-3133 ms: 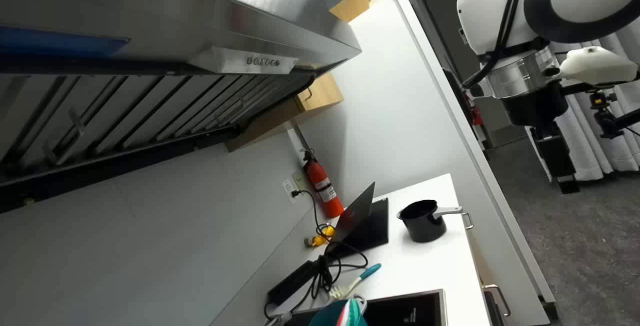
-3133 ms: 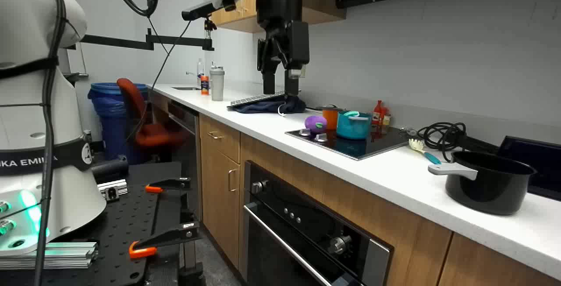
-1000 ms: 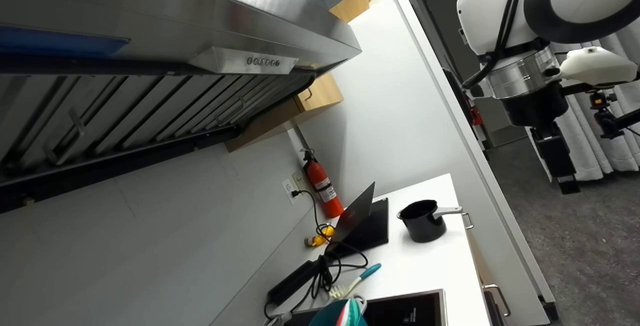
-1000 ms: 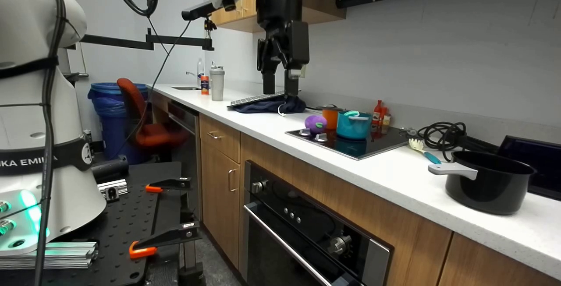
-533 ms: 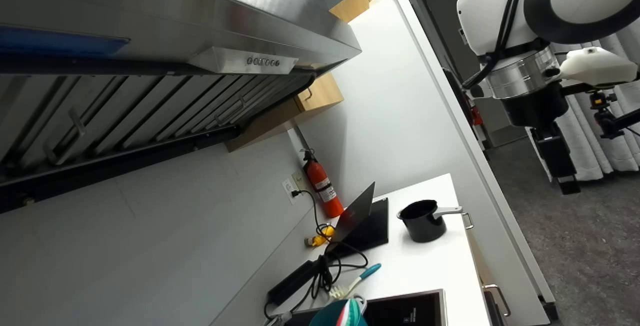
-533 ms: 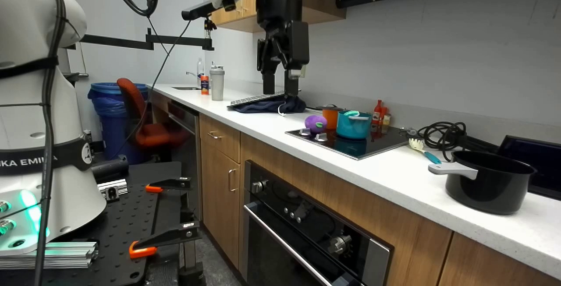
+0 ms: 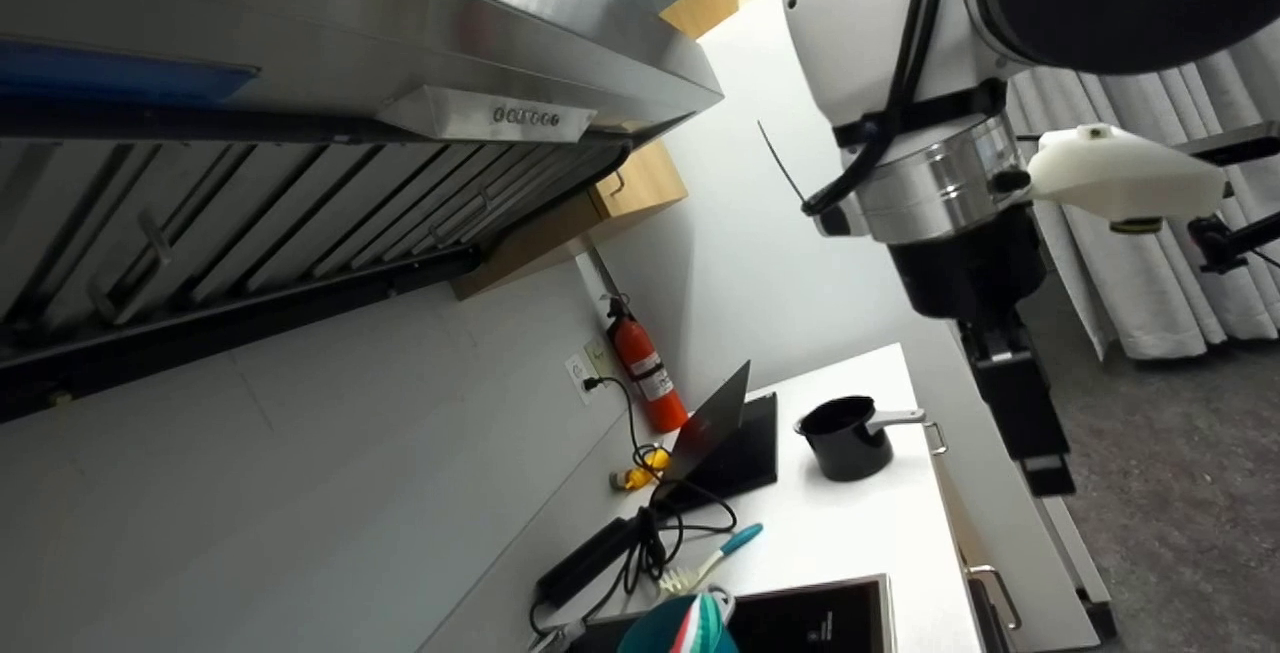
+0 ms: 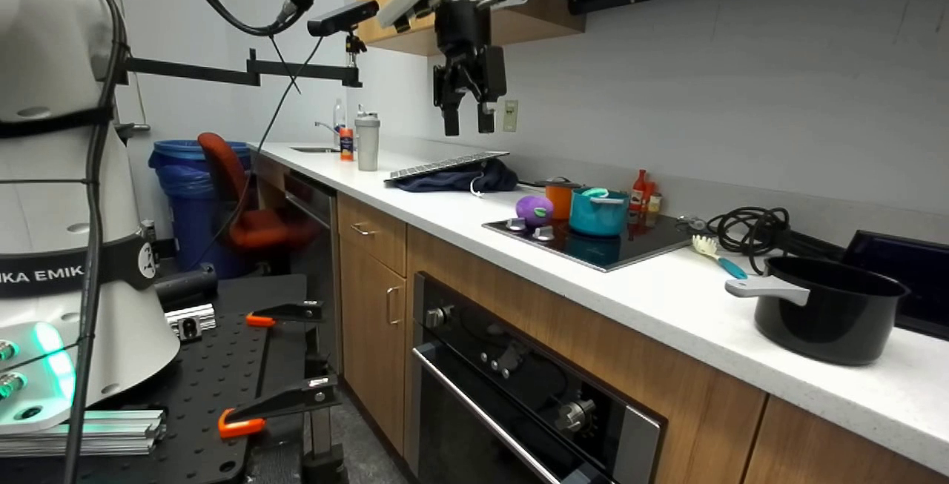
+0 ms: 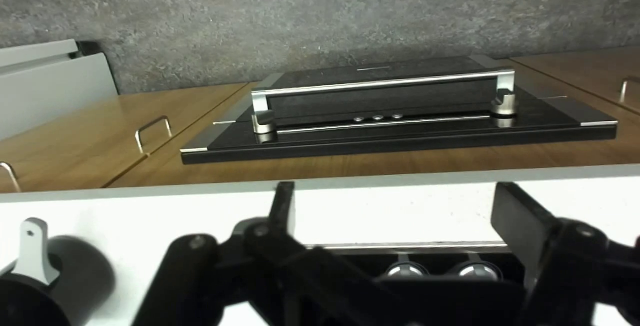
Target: Put the watermelon plush on the table and close the pot with the lid on the other pot
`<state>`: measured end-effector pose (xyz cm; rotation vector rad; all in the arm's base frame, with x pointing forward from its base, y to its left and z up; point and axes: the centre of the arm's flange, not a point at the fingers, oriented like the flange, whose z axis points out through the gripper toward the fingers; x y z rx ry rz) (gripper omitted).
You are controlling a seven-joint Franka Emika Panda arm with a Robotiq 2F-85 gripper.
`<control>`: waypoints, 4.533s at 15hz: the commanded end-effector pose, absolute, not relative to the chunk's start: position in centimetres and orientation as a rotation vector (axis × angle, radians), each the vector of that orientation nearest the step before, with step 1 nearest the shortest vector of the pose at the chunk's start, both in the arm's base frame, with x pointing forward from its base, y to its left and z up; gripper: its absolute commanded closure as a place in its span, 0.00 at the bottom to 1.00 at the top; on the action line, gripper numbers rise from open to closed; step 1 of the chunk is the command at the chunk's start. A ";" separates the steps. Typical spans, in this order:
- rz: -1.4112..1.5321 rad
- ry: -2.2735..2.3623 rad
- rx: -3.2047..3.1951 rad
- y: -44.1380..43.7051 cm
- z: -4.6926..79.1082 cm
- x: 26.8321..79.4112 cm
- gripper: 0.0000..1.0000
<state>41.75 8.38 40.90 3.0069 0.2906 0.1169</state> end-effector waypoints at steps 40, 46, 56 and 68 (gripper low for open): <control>0.402 0.461 3.020 16.7 36.1 64.3 0.00; 0.424 0.451 3.010 19.0 34.8 68.2 0.00; 0.412 0.392 3.033 18.8 33.7 67.3 0.00; 0.437 0.201 3.056 19.0 33.6 67.3 0.00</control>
